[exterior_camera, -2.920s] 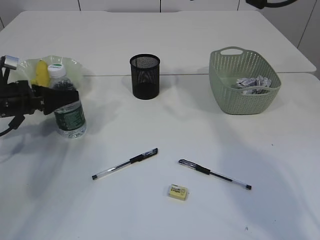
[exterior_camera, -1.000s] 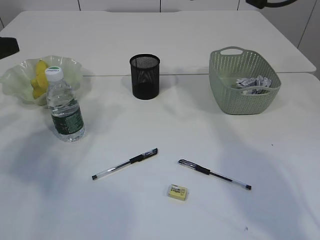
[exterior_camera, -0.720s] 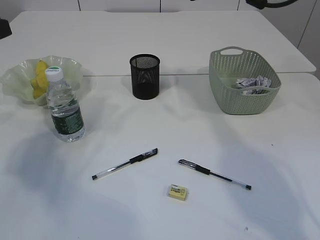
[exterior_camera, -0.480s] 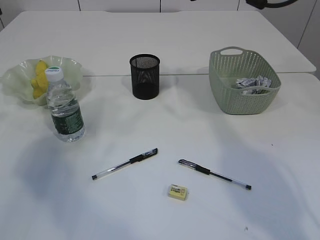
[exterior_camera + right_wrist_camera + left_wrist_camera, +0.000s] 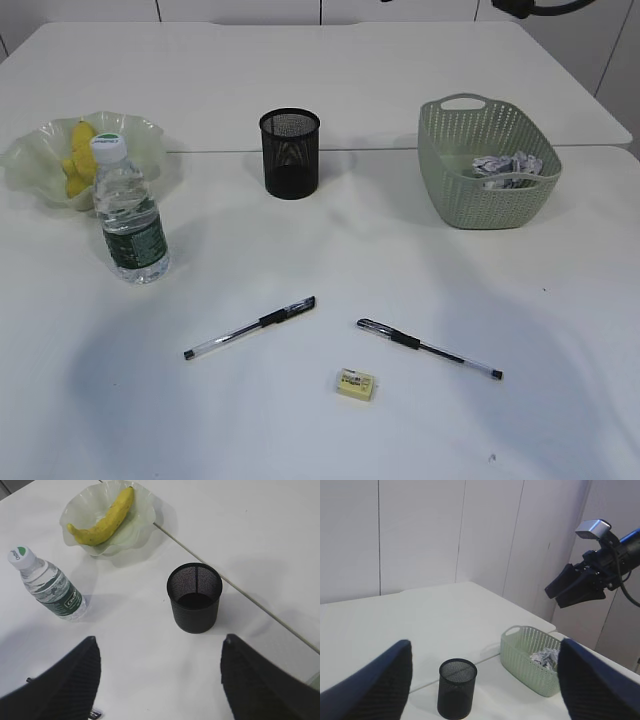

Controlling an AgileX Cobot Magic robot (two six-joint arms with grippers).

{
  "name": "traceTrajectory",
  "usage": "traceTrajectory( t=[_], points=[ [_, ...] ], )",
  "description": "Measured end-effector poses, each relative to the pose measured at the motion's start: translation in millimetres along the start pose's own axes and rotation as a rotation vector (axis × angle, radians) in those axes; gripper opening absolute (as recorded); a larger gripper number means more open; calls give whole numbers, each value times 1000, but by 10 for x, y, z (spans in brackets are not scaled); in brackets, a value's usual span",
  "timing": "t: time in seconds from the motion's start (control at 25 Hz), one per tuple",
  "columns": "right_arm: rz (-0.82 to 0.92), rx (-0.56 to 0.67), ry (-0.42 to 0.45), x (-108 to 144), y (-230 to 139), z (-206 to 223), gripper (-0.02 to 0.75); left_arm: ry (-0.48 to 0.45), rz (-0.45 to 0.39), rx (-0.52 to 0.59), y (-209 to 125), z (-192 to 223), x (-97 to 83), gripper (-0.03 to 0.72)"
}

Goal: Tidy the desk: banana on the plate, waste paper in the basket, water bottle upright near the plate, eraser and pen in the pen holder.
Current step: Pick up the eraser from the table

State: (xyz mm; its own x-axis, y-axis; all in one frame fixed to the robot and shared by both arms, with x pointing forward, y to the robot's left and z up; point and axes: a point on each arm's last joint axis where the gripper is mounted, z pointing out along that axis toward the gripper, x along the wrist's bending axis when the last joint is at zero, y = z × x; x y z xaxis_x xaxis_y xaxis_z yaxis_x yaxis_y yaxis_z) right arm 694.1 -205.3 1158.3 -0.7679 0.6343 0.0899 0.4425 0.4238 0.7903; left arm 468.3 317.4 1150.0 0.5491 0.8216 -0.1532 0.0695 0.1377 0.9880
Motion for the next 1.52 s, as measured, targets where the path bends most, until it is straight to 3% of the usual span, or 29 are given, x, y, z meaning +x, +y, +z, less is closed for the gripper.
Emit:
traceTrajectory(
  t=[0.56,0.76,1.0,1.52],
  points=[
    [15,0,0,0,0,0,557,37,12,27,160,-259,-407,616],
    [31,0,0,0,0,0,557,117,20,-5,262,-415,-586,610],
    [63,4,-5,-4,-4,0,557,166,-55,-20,314,-586,-809,600],
    [92,5,-6,-5,-5,0,557,296,-30,-79,347,-984,-1270,593]
  ],
)
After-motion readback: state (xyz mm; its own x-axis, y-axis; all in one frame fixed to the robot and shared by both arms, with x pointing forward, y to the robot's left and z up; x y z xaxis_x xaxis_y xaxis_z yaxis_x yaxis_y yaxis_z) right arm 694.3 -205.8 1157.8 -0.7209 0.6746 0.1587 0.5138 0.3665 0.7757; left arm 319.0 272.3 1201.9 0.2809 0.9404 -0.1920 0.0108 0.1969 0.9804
